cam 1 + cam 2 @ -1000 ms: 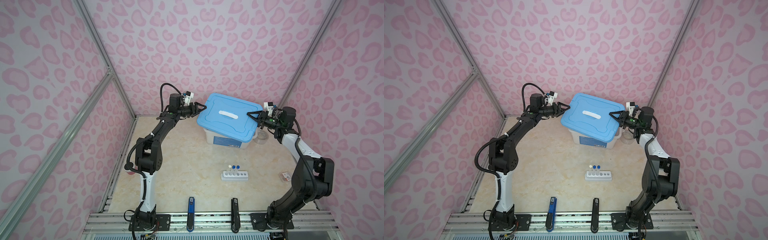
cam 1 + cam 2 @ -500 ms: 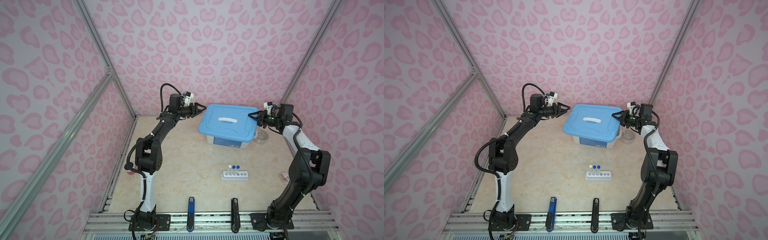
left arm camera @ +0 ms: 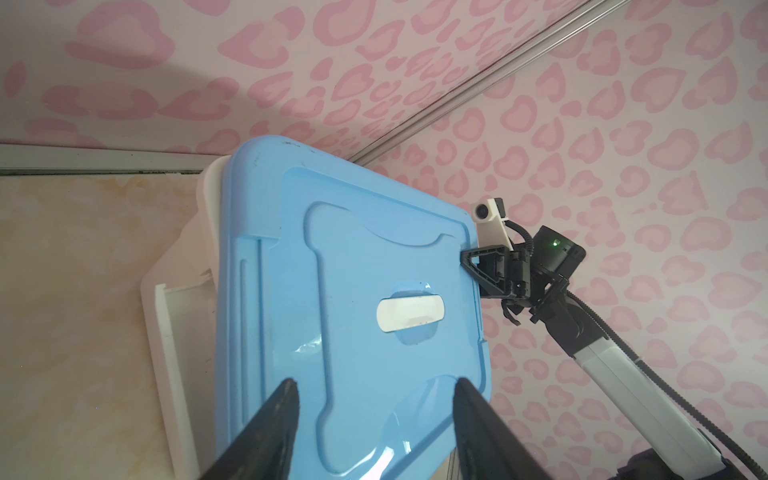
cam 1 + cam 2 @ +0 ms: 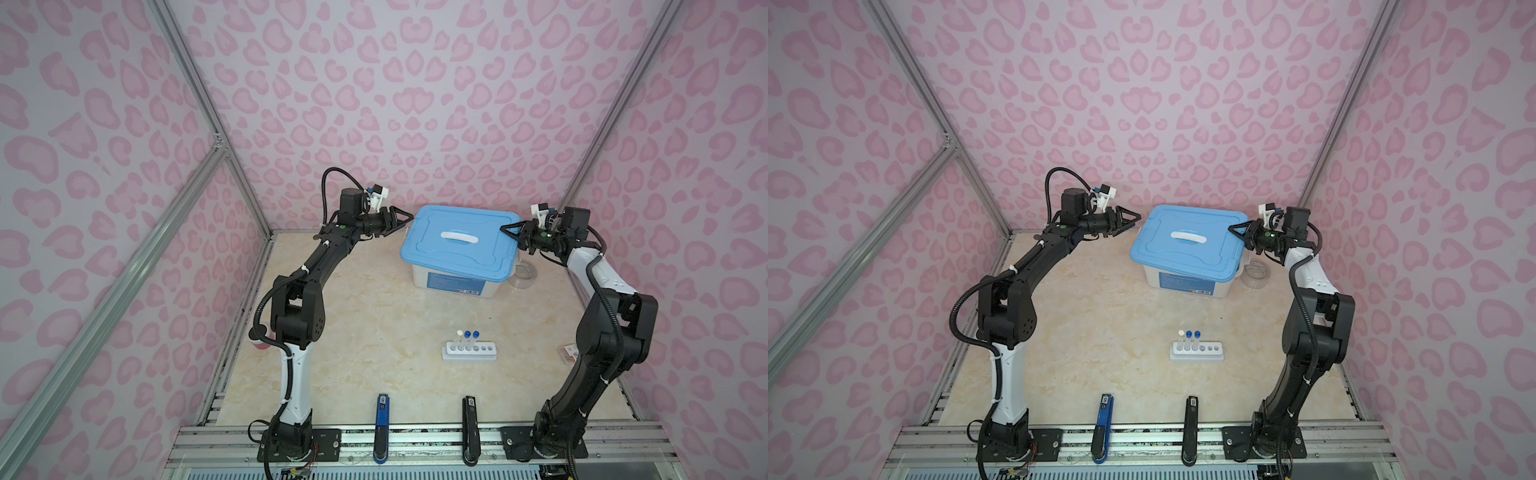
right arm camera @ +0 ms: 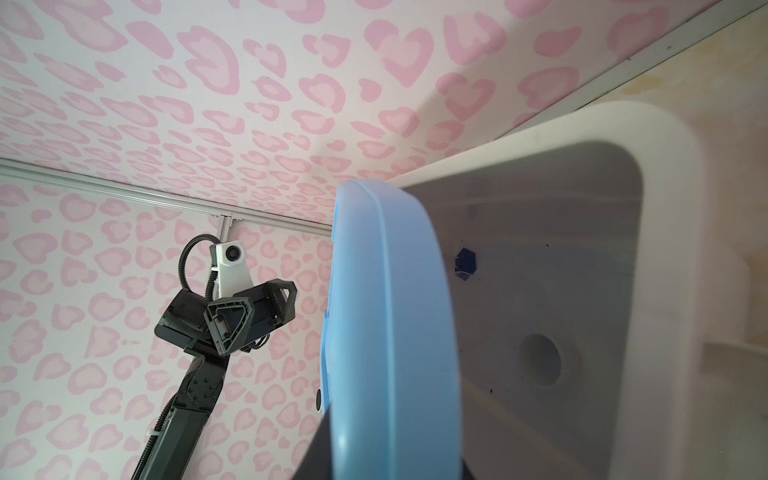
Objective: Organize the chemistry lab equipment
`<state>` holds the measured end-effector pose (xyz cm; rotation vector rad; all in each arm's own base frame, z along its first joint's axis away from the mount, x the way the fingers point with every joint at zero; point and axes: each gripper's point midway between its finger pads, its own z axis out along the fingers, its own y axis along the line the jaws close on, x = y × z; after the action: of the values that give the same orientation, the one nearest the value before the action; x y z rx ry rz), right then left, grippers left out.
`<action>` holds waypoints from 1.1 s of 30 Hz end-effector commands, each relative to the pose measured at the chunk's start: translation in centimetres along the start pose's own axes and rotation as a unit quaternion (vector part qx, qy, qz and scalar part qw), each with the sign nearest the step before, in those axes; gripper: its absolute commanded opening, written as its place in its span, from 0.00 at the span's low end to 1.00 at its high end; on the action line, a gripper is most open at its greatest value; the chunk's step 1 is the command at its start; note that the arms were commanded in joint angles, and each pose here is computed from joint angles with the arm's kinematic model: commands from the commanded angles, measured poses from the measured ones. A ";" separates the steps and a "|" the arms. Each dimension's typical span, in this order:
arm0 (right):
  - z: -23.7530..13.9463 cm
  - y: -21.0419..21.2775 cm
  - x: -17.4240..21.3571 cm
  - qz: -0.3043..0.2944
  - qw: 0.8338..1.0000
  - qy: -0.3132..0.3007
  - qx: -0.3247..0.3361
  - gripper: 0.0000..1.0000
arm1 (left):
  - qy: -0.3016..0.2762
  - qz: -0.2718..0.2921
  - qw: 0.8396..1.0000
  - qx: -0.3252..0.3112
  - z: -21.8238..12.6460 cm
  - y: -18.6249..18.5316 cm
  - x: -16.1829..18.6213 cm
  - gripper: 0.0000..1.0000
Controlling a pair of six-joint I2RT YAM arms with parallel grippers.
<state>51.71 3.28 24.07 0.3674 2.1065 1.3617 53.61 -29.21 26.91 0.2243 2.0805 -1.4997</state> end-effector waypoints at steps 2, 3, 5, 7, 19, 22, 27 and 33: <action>0.3 -1.6 -1.1 -0.002 1.000 -0.015 0.020 0.22 | -0.005 0.019 1.000 0.000 -0.6 -1.0 -0.3 0.62; 0.4 -1.7 -1.0 -0.003 1.000 -0.014 0.019 0.22 | -0.005 0.020 1.000 -0.001 -0.7 -1.0 -0.3 0.62; 0.5 -1.9 -1.0 0.000 1.000 -0.011 0.018 0.22 | -0.004 0.021 1.000 -0.003 -0.8 -1.0 -0.1 0.62; 0.7 -2.1 -1.1 0.001 1.000 -0.011 0.016 0.22 | -0.002 0.019 1.000 -0.004 -0.8 -0.9 0.1 0.62; 1.8 -2.8 -2.1 0.006 1.000 0.000 -0.001 0.24 | 0.023 0.007 0.999 -0.032 0.5 0.9 2.3 0.61; 2.0 -3.1 -2.3 0.002 1.000 0.005 0.007 0.27 | 0.027 0.007 0.999 -0.034 0.7 1.0 2.6 0.61; 2.1 -3.4 -2.3 -0.001 1.000 0.008 0.013 0.36 | 0.029 0.007 0.999 -0.039 0.6 1.1 2.8 0.61; 1.8 -3.2 -2.5 -0.015 0.999 0.012 0.026 0.46 | 0.033 0.009 0.999 -0.042 0.5 1.1 2.9 0.61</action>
<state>55.10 2.01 21.94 0.3655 2.1426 1.3338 52.24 -29.88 22.96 0.2223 2.2133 -1.4255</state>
